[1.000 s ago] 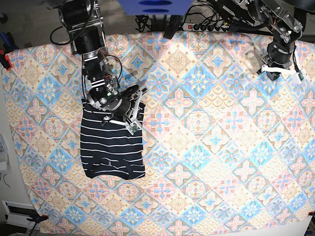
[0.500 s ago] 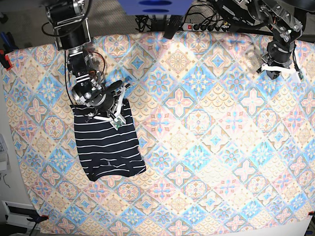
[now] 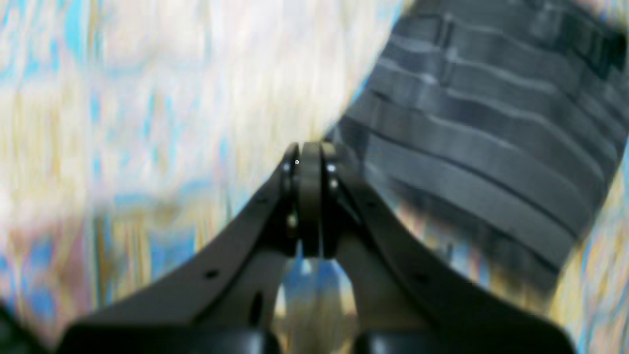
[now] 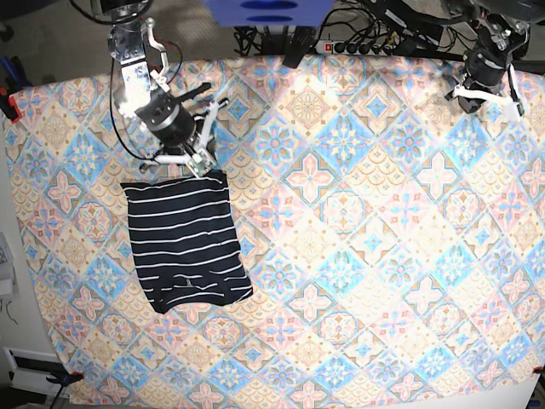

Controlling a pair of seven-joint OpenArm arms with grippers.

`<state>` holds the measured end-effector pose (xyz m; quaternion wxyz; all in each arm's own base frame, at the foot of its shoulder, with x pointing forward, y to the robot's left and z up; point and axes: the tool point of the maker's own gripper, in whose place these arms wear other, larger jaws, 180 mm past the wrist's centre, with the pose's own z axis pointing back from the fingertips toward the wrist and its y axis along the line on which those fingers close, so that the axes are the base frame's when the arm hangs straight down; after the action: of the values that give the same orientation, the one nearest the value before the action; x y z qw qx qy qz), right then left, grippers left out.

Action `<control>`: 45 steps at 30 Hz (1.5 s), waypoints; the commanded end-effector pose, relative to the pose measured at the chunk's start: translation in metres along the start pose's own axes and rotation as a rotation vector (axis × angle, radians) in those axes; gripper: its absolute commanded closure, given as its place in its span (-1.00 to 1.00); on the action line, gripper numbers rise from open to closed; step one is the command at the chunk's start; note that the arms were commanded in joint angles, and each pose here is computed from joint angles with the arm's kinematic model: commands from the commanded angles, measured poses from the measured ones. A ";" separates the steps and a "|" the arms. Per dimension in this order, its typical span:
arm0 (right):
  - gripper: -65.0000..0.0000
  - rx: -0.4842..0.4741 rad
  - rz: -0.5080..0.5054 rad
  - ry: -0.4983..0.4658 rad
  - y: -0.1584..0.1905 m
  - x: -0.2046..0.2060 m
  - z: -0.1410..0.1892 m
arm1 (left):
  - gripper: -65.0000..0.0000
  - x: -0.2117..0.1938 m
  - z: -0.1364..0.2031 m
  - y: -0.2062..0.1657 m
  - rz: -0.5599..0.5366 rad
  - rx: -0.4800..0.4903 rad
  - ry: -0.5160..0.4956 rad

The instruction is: Fold the T-shirt properly

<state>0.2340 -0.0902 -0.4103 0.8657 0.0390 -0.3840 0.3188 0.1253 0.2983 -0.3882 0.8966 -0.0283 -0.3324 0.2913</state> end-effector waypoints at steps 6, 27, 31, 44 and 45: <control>1.00 -0.064 -0.066 0.054 -0.008 -0.040 0.040 | 1.00 -0.018 0.019 0.022 -0.038 0.047 0.054; 1.00 -0.114 -0.544 0.541 0.033 -0.258 0.161 | 1.00 -0.130 0.042 0.078 -0.219 0.168 0.465; 1.00 -0.083 -0.642 0.667 0.063 -0.306 0.171 | 1.00 -0.165 0.020 0.083 -0.294 0.129 0.535; 1.00 -0.088 -0.881 0.652 0.100 -0.358 0.119 | 1.00 -0.279 -0.027 0.080 -0.484 -0.022 0.706; 1.00 -0.072 -0.885 0.650 0.109 -0.359 0.116 | 1.00 -0.282 -0.031 0.080 -0.492 -0.027 0.700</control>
<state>-0.0837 -0.2239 -0.5984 0.9916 0.0681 -0.0522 -0.0965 -0.0633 0.2077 -0.5975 0.9968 -0.0645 -0.0153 0.0437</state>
